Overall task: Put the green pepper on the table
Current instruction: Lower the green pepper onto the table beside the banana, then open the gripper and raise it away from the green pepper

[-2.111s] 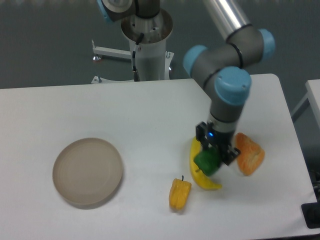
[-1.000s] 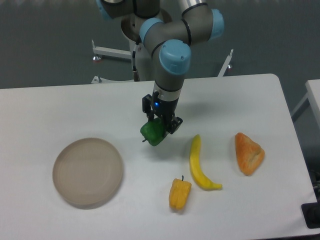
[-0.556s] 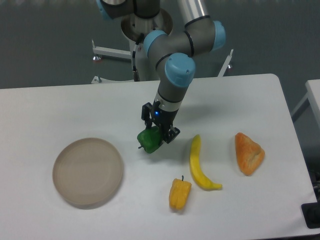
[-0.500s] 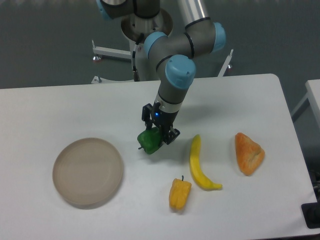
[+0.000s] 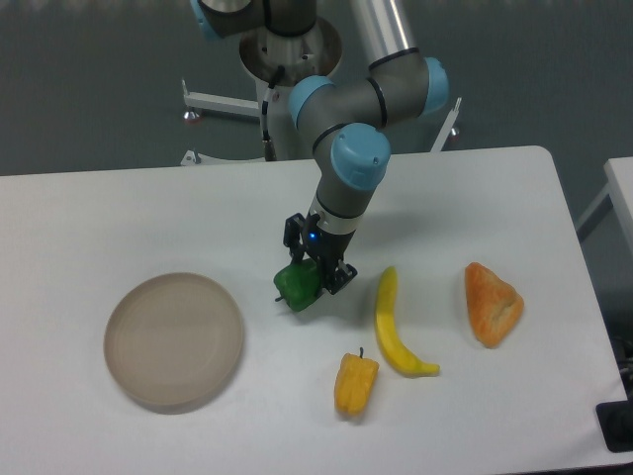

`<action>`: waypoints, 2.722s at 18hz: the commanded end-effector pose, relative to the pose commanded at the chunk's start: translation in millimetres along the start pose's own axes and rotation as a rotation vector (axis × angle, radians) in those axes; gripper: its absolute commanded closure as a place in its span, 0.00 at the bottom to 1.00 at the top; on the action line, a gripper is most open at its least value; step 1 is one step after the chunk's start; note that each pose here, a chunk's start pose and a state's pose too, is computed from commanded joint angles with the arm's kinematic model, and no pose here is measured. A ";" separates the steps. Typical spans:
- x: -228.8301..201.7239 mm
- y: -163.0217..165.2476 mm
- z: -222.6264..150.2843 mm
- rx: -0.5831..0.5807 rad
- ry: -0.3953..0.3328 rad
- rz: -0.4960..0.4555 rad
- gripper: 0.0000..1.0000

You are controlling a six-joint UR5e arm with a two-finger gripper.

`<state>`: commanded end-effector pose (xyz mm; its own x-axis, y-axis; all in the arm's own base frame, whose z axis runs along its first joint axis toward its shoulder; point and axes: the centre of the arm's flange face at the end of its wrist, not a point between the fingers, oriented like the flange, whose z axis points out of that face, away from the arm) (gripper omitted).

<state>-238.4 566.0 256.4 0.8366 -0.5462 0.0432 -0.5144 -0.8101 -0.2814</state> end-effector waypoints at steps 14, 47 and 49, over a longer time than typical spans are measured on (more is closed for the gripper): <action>-7.0 2.7 0.2 0.000 -0.002 -0.017 0.35; -163.6 63.8 -131.5 -0.035 -0.241 -0.013 0.00; -166.7 64.3 -132.5 -0.048 -0.246 -0.002 0.00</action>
